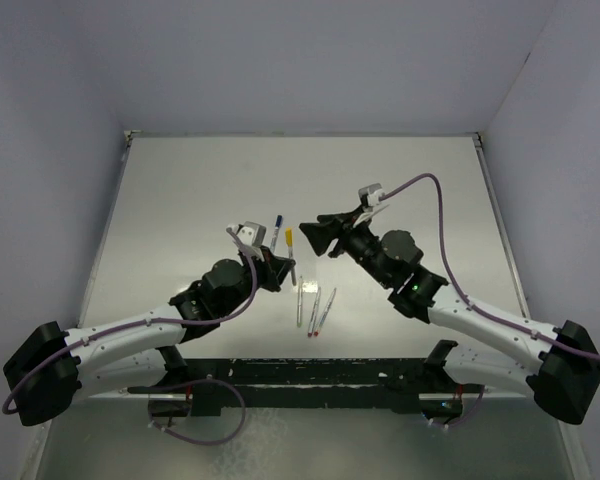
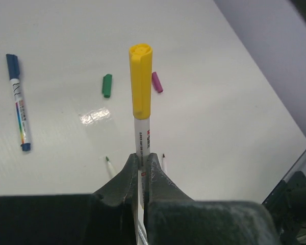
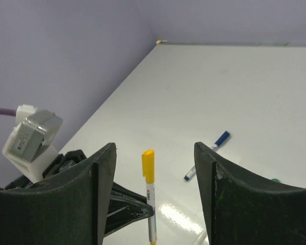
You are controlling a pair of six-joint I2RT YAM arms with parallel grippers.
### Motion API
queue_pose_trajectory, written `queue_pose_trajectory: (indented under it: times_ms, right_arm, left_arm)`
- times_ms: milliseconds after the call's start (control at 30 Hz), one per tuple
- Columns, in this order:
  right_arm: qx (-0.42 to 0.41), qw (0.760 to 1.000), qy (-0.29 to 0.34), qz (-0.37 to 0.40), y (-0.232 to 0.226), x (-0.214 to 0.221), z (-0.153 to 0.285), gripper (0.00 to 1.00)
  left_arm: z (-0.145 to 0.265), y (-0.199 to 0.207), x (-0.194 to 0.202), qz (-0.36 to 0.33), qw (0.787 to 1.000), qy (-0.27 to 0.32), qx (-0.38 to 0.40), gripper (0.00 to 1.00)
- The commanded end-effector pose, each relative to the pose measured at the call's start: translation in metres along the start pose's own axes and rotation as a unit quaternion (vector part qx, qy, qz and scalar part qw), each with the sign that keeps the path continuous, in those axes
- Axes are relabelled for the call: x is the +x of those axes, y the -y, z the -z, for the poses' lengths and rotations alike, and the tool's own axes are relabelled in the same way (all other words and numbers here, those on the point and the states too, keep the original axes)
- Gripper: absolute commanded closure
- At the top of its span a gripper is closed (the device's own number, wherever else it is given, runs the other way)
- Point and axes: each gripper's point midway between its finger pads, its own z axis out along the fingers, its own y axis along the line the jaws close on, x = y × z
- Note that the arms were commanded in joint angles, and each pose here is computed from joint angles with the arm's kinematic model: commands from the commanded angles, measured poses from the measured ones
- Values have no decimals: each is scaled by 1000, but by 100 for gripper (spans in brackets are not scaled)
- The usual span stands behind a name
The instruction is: Insert the pens into the pen caps
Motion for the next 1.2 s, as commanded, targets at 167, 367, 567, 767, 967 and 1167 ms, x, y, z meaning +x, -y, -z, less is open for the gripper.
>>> queue_pose_trajectory:
  times_ms: [167, 367, 567, 767, 967, 1167]
  right_arm:
    - [153, 987, 42, 18, 56, -22, 29, 28]
    - [213, 977, -17, 13, 82, 15, 35, 28]
    - [235, 971, -48, 5, 92, 37, 37, 28]
    - [240, 969, -65, 2, 95, 46, 37, 28]
    - [245, 967, -69, -1, 98, 52, 38, 28]
    - [246, 967, -67, -6, 100, 57, 36, 30]
  left_arm:
    - [-10, -51, -14, -34, 993, -12, -113, 100]
    - [-27, -95, -25, -31, 986, -51, -154, 100]
    - [-47, -133, -26, -46, 975, -113, -188, 100]
    - [-65, -163, -15, -30, 970, -150, -187, 98]
    - [-76, -177, -13, -26, 967, -163, -194, 95]
    - [-89, -183, -3, -22, 965, -181, -188, 93]
